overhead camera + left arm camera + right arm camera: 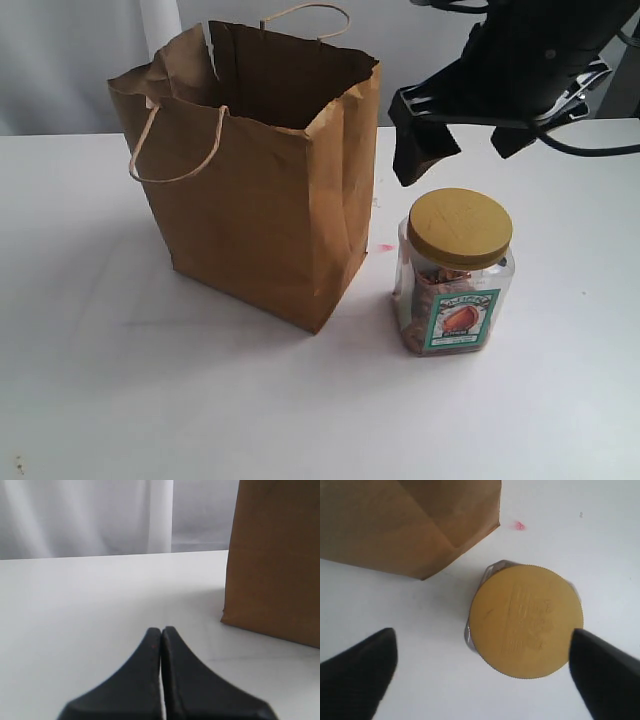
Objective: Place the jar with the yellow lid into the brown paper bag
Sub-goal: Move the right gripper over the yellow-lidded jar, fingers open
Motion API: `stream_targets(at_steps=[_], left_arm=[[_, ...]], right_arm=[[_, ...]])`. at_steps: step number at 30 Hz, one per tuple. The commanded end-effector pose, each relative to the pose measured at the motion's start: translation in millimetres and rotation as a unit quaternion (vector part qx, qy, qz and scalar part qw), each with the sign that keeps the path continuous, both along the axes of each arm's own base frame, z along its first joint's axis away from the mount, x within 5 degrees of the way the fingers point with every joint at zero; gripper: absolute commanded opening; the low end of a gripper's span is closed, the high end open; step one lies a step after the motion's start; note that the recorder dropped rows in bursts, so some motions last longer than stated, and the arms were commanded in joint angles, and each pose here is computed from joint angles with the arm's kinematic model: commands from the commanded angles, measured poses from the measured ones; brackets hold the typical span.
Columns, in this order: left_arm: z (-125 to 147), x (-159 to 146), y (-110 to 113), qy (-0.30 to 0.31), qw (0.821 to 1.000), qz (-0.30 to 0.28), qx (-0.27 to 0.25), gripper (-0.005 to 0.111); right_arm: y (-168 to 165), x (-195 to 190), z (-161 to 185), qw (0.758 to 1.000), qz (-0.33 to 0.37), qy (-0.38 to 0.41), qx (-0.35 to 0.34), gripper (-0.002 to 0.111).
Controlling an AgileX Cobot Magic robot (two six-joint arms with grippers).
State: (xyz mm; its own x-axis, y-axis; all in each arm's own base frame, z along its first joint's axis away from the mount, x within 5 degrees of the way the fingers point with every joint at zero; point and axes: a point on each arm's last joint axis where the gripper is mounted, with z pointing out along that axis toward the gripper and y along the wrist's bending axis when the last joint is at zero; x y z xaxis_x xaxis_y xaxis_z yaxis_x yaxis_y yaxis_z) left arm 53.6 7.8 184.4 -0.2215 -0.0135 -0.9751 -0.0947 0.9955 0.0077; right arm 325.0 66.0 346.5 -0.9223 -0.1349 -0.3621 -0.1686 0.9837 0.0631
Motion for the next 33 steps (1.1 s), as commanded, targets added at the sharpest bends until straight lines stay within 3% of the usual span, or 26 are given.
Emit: stream_targets(at_steps=[1,23,33], left_arm=[[1.4,0.4,-0.4,-0.005,1.000,-0.002,-0.004,0.001],[1.4,0.4,-0.4,-0.005,1.000,-0.002,-0.004,0.001],[1.4,0.4,-0.4,-0.005,1.000,-0.002,-0.004,0.001]], right_arm=[[-0.7,-2.1,2.1,1.000,0.002,-0.004,-0.005,0.105],[-0.6,-1.7,1.5,1.000,0.010,-0.004,-0.009,0.105],[-3.6,13.1,-22.5,0.999,-0.018,0.028,-0.038,0.105]])
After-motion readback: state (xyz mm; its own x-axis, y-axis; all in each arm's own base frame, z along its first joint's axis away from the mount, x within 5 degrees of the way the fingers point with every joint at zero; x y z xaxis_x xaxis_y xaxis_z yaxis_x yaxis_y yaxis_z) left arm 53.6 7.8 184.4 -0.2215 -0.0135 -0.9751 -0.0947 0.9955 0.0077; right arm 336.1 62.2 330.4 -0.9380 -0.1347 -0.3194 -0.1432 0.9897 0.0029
